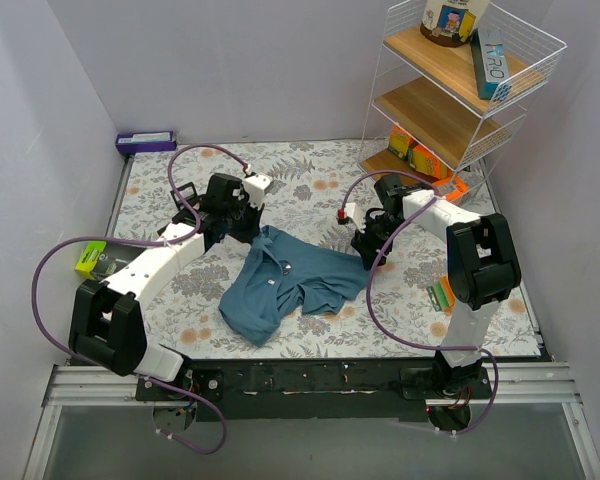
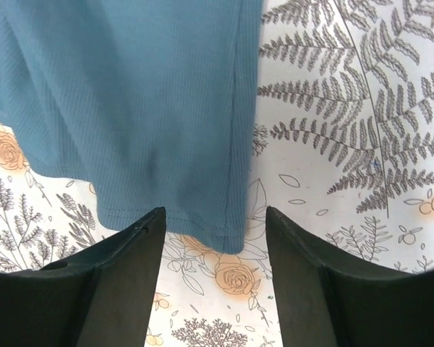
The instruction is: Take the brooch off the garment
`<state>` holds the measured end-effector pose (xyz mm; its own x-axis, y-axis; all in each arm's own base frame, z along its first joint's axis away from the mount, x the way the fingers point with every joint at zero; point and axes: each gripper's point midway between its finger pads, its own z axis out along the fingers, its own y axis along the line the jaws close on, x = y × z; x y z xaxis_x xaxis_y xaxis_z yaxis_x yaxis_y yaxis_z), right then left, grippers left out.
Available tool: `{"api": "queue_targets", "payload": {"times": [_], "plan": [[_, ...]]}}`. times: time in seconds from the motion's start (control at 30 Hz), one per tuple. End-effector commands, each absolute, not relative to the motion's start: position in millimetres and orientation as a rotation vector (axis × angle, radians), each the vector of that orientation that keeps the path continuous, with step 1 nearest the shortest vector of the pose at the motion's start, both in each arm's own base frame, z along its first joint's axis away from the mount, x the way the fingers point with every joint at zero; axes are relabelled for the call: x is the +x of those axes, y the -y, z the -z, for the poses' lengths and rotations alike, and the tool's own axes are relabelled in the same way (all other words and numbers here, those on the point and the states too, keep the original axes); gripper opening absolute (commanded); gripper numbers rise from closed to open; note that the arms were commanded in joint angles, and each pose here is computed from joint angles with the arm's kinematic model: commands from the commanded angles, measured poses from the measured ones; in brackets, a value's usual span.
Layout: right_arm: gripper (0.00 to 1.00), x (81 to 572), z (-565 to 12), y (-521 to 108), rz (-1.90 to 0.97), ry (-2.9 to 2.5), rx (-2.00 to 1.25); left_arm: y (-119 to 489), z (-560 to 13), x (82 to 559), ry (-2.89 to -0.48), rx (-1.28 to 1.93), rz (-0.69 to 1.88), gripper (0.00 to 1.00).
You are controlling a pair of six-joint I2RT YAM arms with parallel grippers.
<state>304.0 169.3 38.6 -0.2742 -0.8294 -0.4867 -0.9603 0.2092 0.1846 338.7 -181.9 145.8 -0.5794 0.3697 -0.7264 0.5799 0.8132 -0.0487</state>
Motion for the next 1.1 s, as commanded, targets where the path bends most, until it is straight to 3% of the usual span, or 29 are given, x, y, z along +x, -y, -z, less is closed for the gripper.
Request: {"api": "queue_targets", "payload": {"times": [0.0, 0.17, 0.33, 0.43, 0.47, 0.57, 0.8, 0.93, 1.07], "plan": [[0.63, 313, -33, -164, -0.566, -2.235, -1.674, 173, -170, 338, -2.184, 0.680, 0.346, 0.00], [0.54, 326, -22, -158, -0.464, -2.252, -1.674, 167, -171, 338, -2.189, 0.658, 0.346, 0.00], [0.52, 312, -12, -160, -0.538, -2.266, -1.719, 150, -172, 342, -2.231, 0.665, 0.269, 0.00], [0.31, 302, -2, -156, -0.553, -2.297, -1.734, 148, -172, 346, -2.244, 0.745, 0.237, 0.00], [0.17, 302, 0, -155, -0.540, -2.307, -1.728, 147, -171, 346, -2.236, 0.768, 0.227, 0.00], [0.01, 323, -12, -154, -0.437, -2.273, -1.684, 140, -180, 358, -2.161, 0.812, 0.157, 0.00], [0.01, 416, -144, -150, -0.162, -1.977, -1.439, 111, -245, 403, -1.933, 0.756, 0.010, 0.00], [0.01, 442, -201, -149, -0.074, -1.889, -1.391, 104, -290, 417, -1.821, 0.699, 0.012, 0.00], [0.01, 446, -221, -145, -0.045, -1.905, -1.366, 110, -317, 406, -1.788, 0.673, 0.083, 0.00]]}}
